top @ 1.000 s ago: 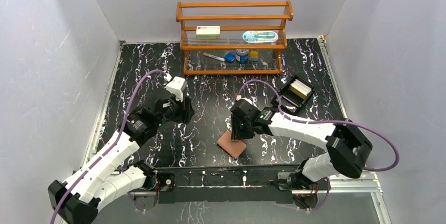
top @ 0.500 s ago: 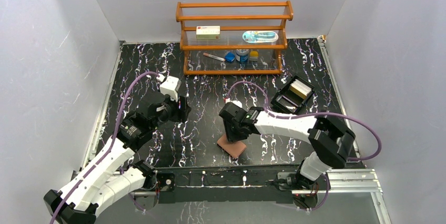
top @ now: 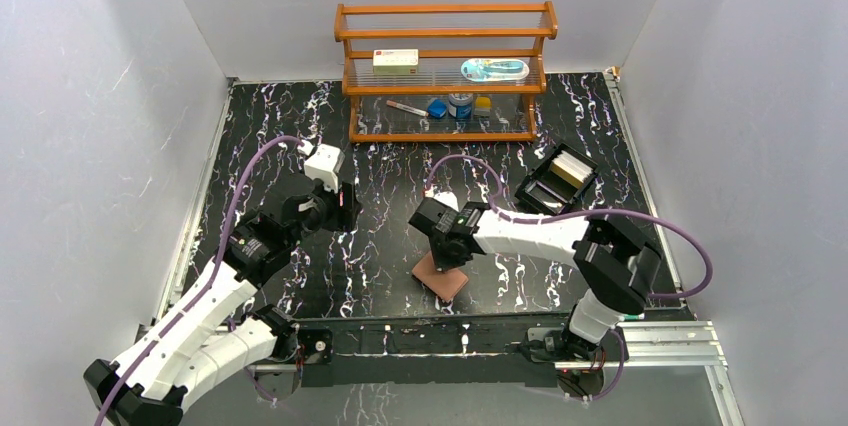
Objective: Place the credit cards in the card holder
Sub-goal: Open the card holder at the center of the board.
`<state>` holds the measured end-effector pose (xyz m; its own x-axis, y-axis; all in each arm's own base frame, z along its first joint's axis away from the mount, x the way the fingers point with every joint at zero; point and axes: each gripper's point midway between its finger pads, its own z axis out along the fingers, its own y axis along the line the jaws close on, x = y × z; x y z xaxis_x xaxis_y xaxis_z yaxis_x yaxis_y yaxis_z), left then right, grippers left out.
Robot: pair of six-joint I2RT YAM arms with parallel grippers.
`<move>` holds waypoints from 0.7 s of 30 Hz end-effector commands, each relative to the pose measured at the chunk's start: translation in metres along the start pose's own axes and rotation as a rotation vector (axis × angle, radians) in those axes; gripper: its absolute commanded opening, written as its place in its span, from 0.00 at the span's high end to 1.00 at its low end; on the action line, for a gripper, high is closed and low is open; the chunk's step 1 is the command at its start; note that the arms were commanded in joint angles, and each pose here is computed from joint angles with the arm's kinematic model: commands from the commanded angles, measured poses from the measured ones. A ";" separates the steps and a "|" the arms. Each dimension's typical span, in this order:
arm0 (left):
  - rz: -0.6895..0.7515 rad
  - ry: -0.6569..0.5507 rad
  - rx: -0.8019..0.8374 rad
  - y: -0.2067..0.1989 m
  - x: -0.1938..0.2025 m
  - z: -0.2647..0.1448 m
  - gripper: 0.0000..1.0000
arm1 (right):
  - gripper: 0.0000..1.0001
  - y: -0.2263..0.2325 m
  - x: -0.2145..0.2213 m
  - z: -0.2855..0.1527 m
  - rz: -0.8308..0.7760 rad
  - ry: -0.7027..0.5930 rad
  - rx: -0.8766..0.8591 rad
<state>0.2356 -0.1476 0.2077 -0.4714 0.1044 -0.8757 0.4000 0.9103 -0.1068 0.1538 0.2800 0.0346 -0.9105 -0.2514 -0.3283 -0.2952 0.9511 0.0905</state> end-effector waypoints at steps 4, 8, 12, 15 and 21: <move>0.001 -0.004 -0.043 0.007 -0.001 0.002 0.45 | 1.00 0.013 -0.021 -0.029 0.077 -0.111 -0.099; -0.048 0.028 -0.098 0.014 0.006 0.005 0.46 | 1.00 0.024 -0.036 -0.053 0.135 -0.175 -0.196; -0.228 0.142 -0.171 0.015 0.025 0.006 0.46 | 1.00 0.025 -0.052 -0.080 0.236 -0.235 -0.280; -0.354 0.213 -0.059 -0.013 0.042 0.012 0.47 | 1.00 0.022 -0.062 -0.101 0.301 -0.289 -0.327; -0.393 0.283 0.046 -0.034 0.057 0.018 0.48 | 1.00 0.028 -0.063 -0.124 0.378 -0.321 -0.450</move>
<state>0.2199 -0.1654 0.1588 -0.7349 -0.1010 -0.6706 0.1874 0.9201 -0.3440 0.1688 0.2891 0.1571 -0.8652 0.1305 -0.4841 -0.1531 0.8507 0.5029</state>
